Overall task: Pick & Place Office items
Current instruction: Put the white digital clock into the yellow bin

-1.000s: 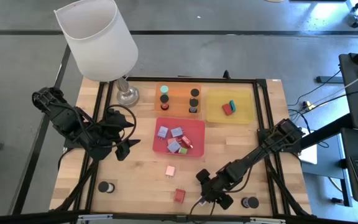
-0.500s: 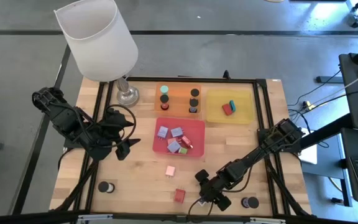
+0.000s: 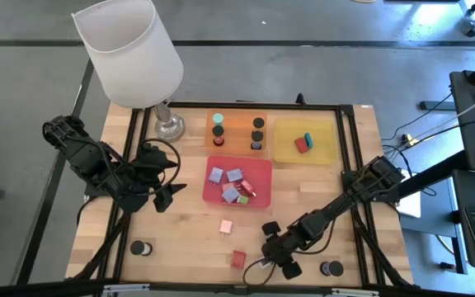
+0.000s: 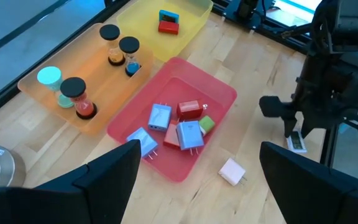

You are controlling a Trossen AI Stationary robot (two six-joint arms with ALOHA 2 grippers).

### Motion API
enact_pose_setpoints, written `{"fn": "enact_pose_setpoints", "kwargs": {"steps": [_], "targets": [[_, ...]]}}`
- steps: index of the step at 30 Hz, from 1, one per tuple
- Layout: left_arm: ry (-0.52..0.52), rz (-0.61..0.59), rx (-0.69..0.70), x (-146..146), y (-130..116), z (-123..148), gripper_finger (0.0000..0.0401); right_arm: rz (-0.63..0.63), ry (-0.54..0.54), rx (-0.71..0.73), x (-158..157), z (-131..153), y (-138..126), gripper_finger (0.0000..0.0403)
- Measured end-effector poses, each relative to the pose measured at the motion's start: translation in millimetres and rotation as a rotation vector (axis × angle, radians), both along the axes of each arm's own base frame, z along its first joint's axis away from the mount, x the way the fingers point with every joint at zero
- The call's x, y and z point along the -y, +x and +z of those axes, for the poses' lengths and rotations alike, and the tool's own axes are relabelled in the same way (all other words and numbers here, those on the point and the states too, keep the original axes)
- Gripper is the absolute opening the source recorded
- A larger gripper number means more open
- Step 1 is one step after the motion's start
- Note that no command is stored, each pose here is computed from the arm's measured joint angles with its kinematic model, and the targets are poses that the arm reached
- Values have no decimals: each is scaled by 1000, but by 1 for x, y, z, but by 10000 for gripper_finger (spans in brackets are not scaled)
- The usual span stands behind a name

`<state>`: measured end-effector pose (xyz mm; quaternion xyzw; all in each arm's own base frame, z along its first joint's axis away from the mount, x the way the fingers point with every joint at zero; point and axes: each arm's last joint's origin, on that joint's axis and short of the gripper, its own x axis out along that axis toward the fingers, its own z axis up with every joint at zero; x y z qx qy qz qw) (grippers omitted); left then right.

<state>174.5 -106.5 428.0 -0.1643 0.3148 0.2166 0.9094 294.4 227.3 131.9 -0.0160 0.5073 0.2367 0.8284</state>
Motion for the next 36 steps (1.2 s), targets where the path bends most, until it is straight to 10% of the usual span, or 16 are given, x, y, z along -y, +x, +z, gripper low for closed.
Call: {"fn": "enact_pose_setpoints", "kwargs": {"steps": [19,36], "targets": [[-1,52,35,-1,0,1,326,-435,-322,179,123,142,-52,151],[14,224,181,-5,1,4,326,-903,-426,108,269,72,-124,153]]}}
